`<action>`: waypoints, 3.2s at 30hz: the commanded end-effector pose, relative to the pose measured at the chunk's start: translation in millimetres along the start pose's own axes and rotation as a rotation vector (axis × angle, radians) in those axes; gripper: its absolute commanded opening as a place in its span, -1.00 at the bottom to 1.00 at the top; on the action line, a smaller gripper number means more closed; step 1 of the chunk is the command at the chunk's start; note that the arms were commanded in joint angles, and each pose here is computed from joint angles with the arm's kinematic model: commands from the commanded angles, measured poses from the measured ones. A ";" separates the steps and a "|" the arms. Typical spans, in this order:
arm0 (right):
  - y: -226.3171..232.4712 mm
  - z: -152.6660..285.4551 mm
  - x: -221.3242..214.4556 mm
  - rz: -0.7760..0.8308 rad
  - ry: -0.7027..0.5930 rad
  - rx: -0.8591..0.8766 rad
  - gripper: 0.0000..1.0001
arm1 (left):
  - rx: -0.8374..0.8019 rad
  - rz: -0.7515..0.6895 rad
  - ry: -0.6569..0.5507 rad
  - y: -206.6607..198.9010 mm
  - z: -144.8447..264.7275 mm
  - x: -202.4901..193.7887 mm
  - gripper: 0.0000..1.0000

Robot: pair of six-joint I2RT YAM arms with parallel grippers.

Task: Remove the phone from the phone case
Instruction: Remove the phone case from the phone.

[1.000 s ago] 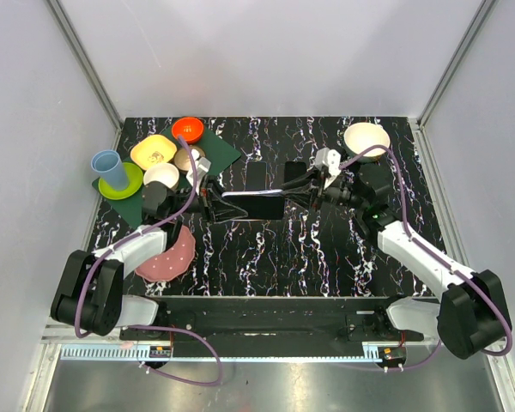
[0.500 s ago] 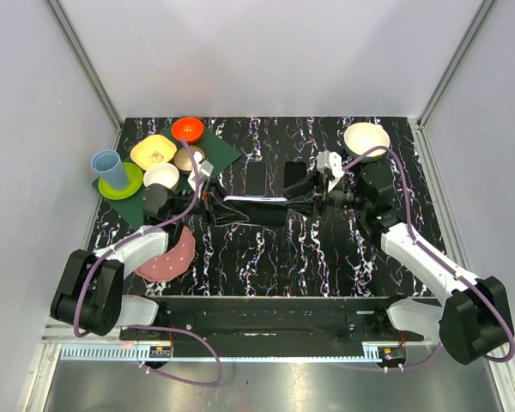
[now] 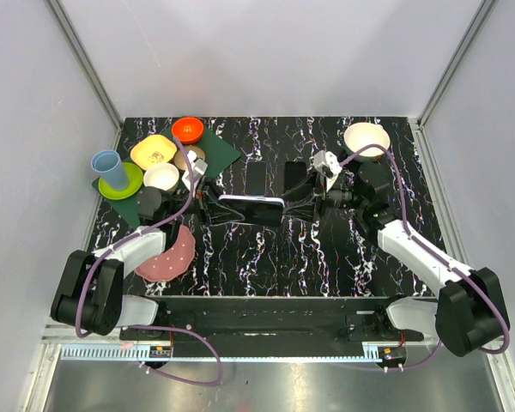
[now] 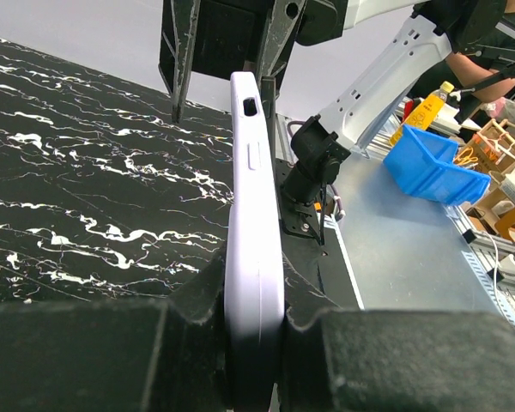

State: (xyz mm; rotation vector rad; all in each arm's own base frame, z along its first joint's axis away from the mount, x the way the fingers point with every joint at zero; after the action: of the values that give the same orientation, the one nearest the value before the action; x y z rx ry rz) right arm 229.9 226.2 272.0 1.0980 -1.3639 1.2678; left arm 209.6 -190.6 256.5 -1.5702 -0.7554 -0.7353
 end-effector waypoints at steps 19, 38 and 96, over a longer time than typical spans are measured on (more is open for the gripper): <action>22.6 -26.4 -8.2 -0.164 -0.056 0.164 0.04 | 0.042 -0.242 -0.247 -7.7 2.3 38.9 -1.00; 32.7 -40.5 -20.1 -0.168 -0.048 0.222 0.06 | 0.091 -0.211 -0.339 1.6 15.0 48.0 -1.00; 45.7 -72.9 -17.8 -0.229 -0.111 0.246 -1.00 | 0.118 -0.130 -0.293 20.1 10.7 43.4 -0.92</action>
State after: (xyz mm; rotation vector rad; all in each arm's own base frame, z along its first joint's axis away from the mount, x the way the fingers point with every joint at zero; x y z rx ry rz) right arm 229.9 286.2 238.0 1.3358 -1.1846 1.0686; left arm 218.7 -178.7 240.2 -1.5639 -0.7392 -0.5979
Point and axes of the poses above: each gripper's point midway between its finger pads, its own z axis back along the fingers, its own y axis along the line the jaws close on, x = y × z, the point moved 5 cm from there along z, back along the fingers, and after that the axes turned 14 degrees about z, right-handed, at the moved point
